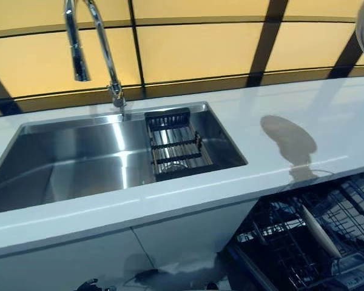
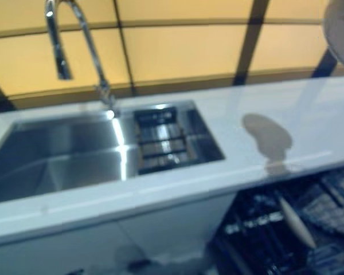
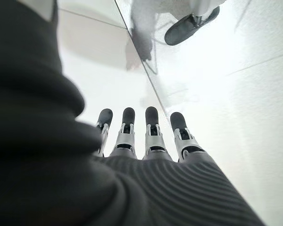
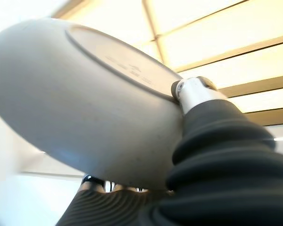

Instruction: Take plates into dishwasher

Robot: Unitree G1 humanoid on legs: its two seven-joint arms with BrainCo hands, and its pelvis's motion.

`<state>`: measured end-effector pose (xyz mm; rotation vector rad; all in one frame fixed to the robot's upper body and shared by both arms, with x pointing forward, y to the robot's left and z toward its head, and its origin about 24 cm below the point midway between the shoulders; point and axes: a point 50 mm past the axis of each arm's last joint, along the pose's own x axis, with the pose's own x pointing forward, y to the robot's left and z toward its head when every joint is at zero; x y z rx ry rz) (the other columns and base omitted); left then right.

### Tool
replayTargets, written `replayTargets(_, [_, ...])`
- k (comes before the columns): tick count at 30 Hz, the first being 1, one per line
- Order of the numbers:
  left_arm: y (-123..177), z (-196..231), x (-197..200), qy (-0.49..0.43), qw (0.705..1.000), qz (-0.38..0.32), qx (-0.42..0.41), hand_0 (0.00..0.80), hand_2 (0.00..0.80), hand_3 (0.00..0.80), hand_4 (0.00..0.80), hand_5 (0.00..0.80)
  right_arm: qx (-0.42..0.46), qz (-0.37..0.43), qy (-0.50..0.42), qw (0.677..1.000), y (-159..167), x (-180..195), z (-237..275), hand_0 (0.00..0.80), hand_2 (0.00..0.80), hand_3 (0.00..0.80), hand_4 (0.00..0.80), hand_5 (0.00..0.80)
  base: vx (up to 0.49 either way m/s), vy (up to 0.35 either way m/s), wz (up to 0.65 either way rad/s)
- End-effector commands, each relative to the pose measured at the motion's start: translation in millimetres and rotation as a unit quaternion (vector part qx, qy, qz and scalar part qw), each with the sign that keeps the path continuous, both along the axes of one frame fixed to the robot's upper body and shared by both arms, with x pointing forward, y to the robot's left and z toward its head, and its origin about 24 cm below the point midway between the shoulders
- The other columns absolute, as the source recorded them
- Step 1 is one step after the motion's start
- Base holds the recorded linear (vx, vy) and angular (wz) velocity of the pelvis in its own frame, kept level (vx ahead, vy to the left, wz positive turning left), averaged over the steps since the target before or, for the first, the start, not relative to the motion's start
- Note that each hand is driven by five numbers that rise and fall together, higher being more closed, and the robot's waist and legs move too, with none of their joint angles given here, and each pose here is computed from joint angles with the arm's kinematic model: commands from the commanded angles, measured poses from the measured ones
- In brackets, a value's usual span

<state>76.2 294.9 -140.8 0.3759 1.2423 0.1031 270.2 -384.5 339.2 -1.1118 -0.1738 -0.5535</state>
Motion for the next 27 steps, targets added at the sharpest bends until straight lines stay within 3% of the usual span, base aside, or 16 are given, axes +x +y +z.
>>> replayTargets(1, [24,14,19,-0.010,0.998,-0.042,0.044,0.000,0.000,0.000,0.000,0.000,0.057,0.006,-0.043,0.997,-13,-17,16,0.800,0.800,0.800,0.800,0.800,-0.007,0.011,-0.24])
replayTargets(10, [30,21,34,-0.017,0.998,-0.032,0.048,0.000,0.000,0.000,0.000,0.000,0.104,-0.003,0.043,0.994,-31,-28,-29,0.800,0.800,0.800,0.800,0.800,-0.026,0.009,-0.19])
replayTargets(14, [32,22,36,-0.017,0.998,-0.029,0.049,0.000,0.000,0.000,0.000,0.000,0.077,0.002,0.091,0.993,-30,-29,-50,0.800,0.800,0.800,0.800,0.800,-0.011,-0.002,-0.10])
replayTargets(27, [35,26,46,-0.025,0.999,-0.005,0.048,0.000,0.000,0.000,0.000,0.000,0.099,0.053,0.207,0.972,1,-29,-130,0.800,0.800,0.800,0.800,0.800,0.018,-0.009,-0.05])
